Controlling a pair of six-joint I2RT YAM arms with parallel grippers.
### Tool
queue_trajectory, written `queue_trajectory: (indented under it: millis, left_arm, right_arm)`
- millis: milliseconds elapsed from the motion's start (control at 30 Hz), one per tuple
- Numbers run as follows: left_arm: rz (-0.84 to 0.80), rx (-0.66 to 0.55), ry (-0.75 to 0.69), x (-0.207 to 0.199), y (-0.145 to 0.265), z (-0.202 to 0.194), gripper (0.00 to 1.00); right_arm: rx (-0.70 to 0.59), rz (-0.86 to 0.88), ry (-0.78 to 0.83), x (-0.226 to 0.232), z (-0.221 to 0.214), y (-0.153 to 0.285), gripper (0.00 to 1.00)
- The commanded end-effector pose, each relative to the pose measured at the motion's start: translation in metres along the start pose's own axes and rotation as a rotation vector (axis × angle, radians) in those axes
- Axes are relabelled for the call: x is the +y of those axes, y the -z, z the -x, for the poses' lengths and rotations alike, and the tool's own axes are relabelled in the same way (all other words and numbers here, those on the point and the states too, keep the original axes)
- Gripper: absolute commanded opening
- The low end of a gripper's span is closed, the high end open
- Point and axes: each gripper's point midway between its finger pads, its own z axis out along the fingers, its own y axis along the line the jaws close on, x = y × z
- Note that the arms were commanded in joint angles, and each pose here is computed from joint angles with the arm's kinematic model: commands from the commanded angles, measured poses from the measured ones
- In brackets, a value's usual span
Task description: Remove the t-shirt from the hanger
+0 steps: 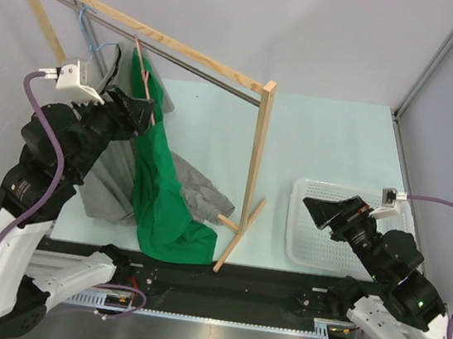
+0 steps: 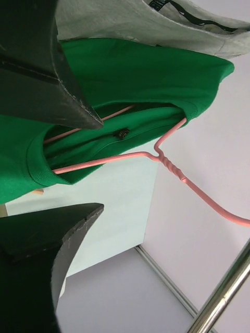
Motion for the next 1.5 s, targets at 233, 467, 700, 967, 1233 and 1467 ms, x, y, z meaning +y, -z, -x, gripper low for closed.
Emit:
queue_trajectory:
  millis: [233,467,700,967,1233,1467]
  left_arm:
    - [-0.005,0.011,0.063,-0.003,-0.020,-0.012,0.52]
    - [-0.044,-0.009,0.083,-0.005,-0.031,-0.014,0.39]
    - [-0.128,-0.100,0.078,-0.005,-0.027,-0.010,0.24]
    - [-0.236,-0.335,0.038,-0.010,-0.007,0.014,0.00]
    - [-0.343,-0.562,-0.009,-0.022,0.005,0.039,0.00]
    - [-0.445,-0.628,-0.021,-0.037,0.017,0.044,0.00]
  right_arm:
    - [-0.027,0.050,-0.001,0.017,0.013,0.011,0.99]
    - [-0.034,0.052,-0.005,0.017,0.015,0.017,1.00]
    - [-0.036,0.035,0.000,0.015,0.017,0.020,1.00]
    - [-0.034,0.021,-0.008,0.011,0.015,0.018,1.00]
    - [-0.020,0.023,-0.012,0.011,0.011,0.012,1.00]
    - [-0.003,0.016,-0.003,0.010,0.008,0.007,1.00]
